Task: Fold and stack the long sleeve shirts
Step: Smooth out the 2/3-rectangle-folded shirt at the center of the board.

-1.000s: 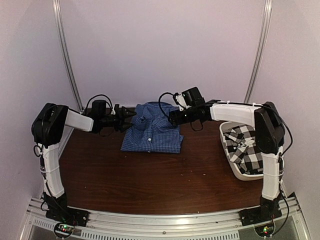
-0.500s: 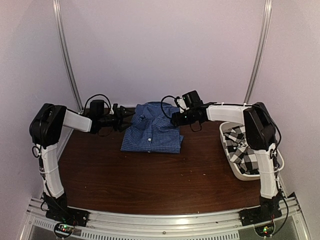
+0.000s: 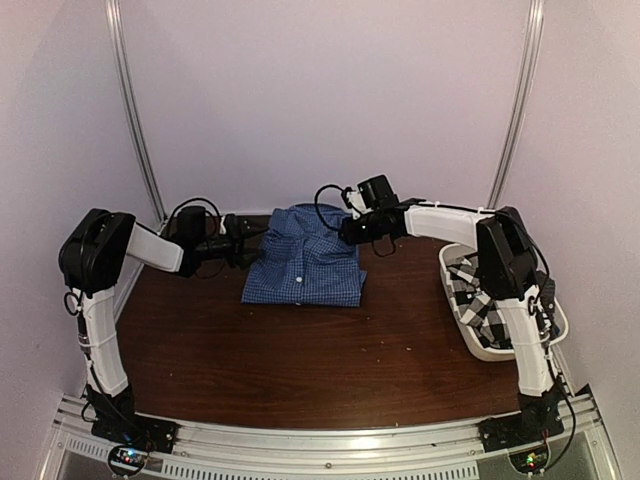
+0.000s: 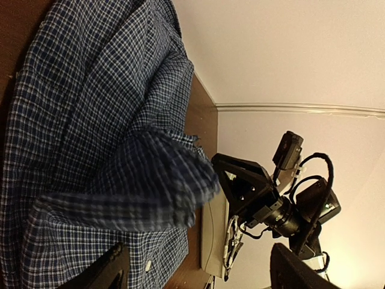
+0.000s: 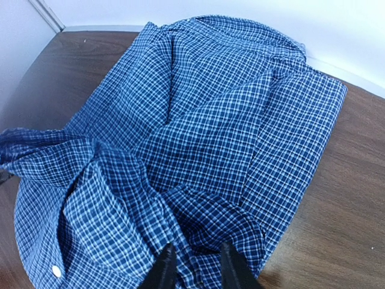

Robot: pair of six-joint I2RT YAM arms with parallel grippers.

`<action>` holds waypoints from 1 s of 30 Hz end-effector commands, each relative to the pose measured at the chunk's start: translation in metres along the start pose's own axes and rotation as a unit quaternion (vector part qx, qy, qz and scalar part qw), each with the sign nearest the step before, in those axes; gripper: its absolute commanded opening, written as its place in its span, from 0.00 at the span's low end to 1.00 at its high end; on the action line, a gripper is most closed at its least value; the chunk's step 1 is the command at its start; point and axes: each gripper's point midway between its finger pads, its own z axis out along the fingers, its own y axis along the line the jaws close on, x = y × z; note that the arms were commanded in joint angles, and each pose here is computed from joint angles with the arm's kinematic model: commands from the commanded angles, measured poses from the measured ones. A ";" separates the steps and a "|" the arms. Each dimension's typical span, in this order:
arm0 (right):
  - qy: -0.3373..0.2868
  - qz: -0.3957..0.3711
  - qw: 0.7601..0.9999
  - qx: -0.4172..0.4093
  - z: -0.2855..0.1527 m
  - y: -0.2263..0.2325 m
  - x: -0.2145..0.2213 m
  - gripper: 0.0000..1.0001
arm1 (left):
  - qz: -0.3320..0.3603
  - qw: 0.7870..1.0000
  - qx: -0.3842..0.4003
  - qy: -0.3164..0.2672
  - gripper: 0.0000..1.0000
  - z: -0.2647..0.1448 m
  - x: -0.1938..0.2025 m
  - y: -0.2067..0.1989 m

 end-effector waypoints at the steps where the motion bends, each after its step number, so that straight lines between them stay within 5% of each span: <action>1: 0.004 0.004 1.000 -0.004 0.008 -0.002 -0.007 0.20 | -0.006 0.999 0.017 -0.028 0.81 -0.007 -0.007 -0.004; 7: -0.013 -0.001 1.000 0.008 0.000 -0.008 -0.028 0.14 | -0.030 0.997 0.009 -0.072 0.81 -0.008 -0.023 0.000; 17: -0.012 -0.011 1.000 0.025 -0.025 -0.012 -0.033 0.58 | 0.070 0.994 -0.045 -0.072 0.80 -0.009 -0.034 -0.017; 23: -0.013 -0.001 1.000 0.009 -0.052 -0.006 -0.016 0.66 | 0.169 0.970 -0.167 -0.042 0.80 -0.014 -0.041 0.005; 30: 0.027 0.027 0.999 0.007 -0.074 0.002 0.041 0.64 | 0.189 0.953 -0.236 -0.001 0.79 -0.036 -0.014 0.037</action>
